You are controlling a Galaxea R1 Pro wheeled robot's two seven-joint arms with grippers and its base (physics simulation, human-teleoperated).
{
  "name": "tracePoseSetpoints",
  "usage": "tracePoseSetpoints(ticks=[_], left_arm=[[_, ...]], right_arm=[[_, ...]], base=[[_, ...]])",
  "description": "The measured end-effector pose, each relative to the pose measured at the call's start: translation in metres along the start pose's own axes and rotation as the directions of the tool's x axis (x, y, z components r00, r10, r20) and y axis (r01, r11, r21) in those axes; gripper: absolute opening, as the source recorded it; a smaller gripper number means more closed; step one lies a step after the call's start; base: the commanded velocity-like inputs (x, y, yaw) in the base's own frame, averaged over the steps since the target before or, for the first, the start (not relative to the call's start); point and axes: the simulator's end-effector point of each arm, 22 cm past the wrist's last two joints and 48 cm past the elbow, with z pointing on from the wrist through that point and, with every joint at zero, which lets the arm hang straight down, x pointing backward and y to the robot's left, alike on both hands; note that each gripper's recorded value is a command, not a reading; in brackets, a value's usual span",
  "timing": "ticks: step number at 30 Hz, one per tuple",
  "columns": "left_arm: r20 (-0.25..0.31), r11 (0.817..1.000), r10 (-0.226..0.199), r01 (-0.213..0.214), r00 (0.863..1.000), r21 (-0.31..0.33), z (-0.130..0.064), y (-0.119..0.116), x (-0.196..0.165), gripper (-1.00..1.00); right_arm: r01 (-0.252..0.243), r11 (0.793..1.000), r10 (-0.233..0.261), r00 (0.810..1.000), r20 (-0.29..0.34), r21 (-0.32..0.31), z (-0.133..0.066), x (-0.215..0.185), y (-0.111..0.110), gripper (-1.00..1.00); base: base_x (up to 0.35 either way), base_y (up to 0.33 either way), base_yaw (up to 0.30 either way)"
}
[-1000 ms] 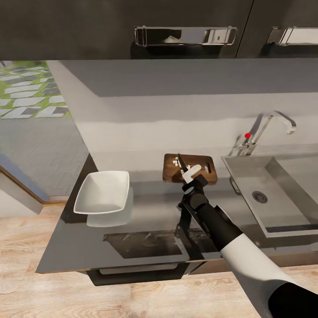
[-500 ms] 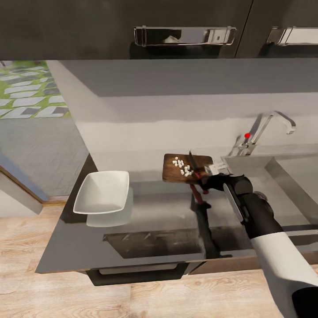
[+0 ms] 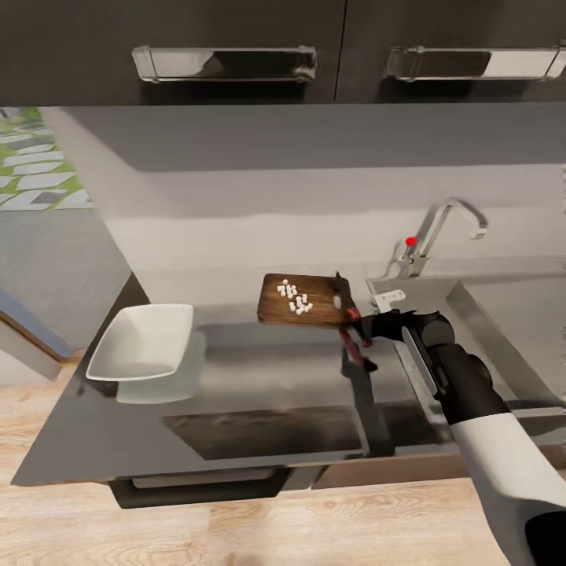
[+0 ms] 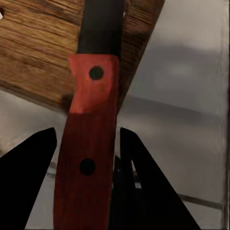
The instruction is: In the kitchen, take the Vidalia onion out of the sink, dice it on the chopping board with the paring knife, put the diced onion into the bowl on the countertop, then place both the paring knife and the chopping board into the sink.
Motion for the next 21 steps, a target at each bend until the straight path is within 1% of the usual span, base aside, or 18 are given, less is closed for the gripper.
tracePoseSetpoints(ticks=[17,21], left_arm=[[0.0,1.0,0.0,0.0,1.0,0.0,0.0,0.0,0.0,1.0],[0.0,1.0,0.0,0.0,1.0,0.0,0.0,0.0,0.0,1.0]], right_arm=[[0.0,1.0,0.0,1.0,-0.003,0.013,0.0002,0.0008,-0.0028,-1.0],[-0.003,1.0,0.003,1.0,-0.012,0.014,0.002,0.0044,-0.0039,-1.0]], base=[[0.0,-0.304,0.0],[0.0,-0.304,0.0]])
